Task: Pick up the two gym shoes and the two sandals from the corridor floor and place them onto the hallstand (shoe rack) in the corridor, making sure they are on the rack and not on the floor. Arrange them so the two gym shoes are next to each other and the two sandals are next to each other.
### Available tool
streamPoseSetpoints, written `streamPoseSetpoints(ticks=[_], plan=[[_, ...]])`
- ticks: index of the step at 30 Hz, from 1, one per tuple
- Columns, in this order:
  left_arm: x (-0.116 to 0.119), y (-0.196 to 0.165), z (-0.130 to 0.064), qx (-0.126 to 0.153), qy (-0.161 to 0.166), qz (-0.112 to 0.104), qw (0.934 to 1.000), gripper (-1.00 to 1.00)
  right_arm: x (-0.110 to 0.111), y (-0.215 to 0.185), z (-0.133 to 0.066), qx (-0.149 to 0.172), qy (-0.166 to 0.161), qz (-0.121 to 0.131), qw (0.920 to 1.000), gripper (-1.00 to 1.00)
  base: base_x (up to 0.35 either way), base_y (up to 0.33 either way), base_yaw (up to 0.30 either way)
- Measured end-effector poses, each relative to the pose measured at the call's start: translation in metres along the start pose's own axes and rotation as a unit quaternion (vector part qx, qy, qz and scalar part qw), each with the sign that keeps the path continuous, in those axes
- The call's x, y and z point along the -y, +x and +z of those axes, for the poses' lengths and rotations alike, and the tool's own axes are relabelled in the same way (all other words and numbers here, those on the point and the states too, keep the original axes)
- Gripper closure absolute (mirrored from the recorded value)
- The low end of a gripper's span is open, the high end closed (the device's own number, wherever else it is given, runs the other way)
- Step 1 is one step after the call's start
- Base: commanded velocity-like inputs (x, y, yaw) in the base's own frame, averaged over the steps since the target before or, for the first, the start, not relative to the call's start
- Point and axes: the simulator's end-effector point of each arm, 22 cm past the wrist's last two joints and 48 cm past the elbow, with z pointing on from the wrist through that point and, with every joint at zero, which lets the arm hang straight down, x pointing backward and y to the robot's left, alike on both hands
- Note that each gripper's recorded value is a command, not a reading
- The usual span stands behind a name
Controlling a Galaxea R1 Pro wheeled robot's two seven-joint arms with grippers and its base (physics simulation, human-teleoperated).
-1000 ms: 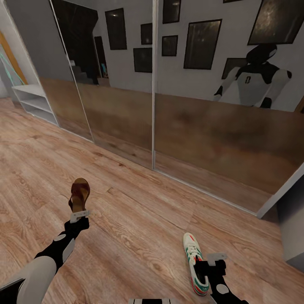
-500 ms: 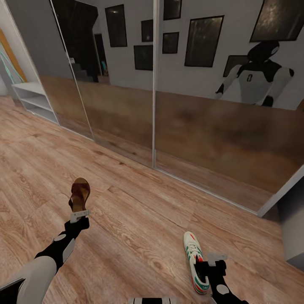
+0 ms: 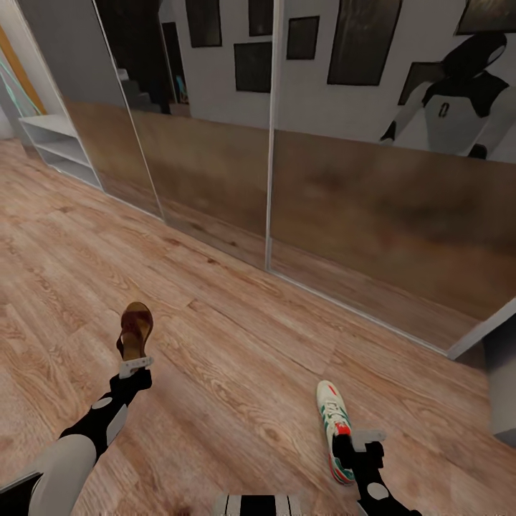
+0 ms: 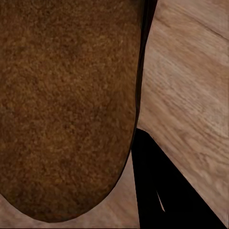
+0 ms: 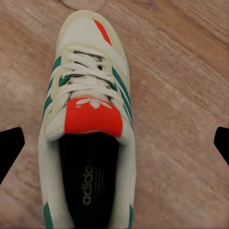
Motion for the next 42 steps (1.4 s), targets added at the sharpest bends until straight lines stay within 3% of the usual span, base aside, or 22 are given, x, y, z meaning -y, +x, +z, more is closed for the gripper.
streamPoseSetpoints(ticks=[14,42], plan=[[-0.001,0.016,0.005,-0.012,-0.002,0.002,0.9999,1.00,-0.001,0.013,0.003,-0.012,-0.001,-0.002,0.9999,-1.00,0.000,0.000,0.047],[-0.011,0.111,0.027,-0.086,-0.012,0.015,0.9961,1.00,-0.012,0.095,0.011,-0.086,-0.010,-0.013,0.9962,-1.00,0.000,0.000,0.000]])
